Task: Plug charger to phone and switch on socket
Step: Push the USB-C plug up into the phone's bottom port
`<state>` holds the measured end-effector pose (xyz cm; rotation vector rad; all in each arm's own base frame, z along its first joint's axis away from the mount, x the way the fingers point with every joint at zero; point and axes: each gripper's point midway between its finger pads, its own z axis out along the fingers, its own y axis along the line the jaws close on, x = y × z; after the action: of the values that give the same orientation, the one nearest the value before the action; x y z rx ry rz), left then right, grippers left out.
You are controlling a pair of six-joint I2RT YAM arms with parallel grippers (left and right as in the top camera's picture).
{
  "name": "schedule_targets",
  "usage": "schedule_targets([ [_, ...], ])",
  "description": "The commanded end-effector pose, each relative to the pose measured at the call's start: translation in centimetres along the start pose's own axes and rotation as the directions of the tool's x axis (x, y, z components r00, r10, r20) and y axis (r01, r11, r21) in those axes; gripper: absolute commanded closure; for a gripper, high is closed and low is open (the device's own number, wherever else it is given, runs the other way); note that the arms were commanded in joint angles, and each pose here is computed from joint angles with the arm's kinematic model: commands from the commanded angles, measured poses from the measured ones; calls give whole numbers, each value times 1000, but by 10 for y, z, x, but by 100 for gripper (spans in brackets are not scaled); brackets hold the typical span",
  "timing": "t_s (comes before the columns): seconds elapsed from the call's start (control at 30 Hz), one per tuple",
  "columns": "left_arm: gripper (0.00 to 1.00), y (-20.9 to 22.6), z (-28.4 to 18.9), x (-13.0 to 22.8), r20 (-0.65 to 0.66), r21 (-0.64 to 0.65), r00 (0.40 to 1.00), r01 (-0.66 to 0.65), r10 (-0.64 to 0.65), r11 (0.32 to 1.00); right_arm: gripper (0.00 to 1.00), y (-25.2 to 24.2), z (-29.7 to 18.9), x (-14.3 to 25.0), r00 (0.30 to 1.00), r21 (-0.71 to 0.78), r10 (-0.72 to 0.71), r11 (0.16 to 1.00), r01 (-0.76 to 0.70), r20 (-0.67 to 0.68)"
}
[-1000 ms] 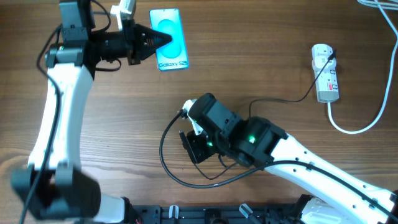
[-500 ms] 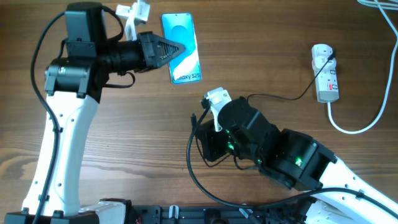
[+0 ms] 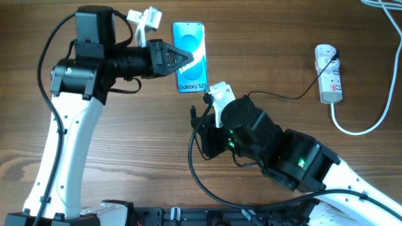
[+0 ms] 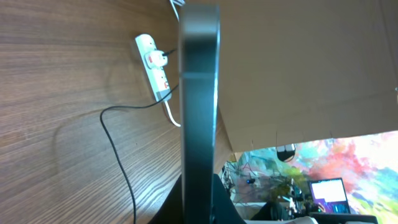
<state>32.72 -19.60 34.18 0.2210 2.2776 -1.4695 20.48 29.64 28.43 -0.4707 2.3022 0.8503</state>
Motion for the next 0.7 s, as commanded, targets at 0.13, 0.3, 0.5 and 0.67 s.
schedule_targets([
  [0.13, 96, -18, 10, 13, -48, 59, 994, -93, 96, 994, 96, 2, -6, -17, 997, 10, 39, 999, -40, 71],
  [0.3, 96, -18, 10, 13, -48, 59, 994, -97, 100, 994, 96, -14, -6, -20, 993, 80, 74, 993, -82, 94],
  [0.5, 96, -20, 10, 14, -52, 78, 990, -126, 130, 989, 96, -14, -6, -19, 993, 76, 75, 994, -82, 91],
  [0.67, 96, -20, 10, 14, -51, 79, 988, -143, 147, 987, 96, -13, -6, -21, 993, 72, 75, 994, -82, 96],
])
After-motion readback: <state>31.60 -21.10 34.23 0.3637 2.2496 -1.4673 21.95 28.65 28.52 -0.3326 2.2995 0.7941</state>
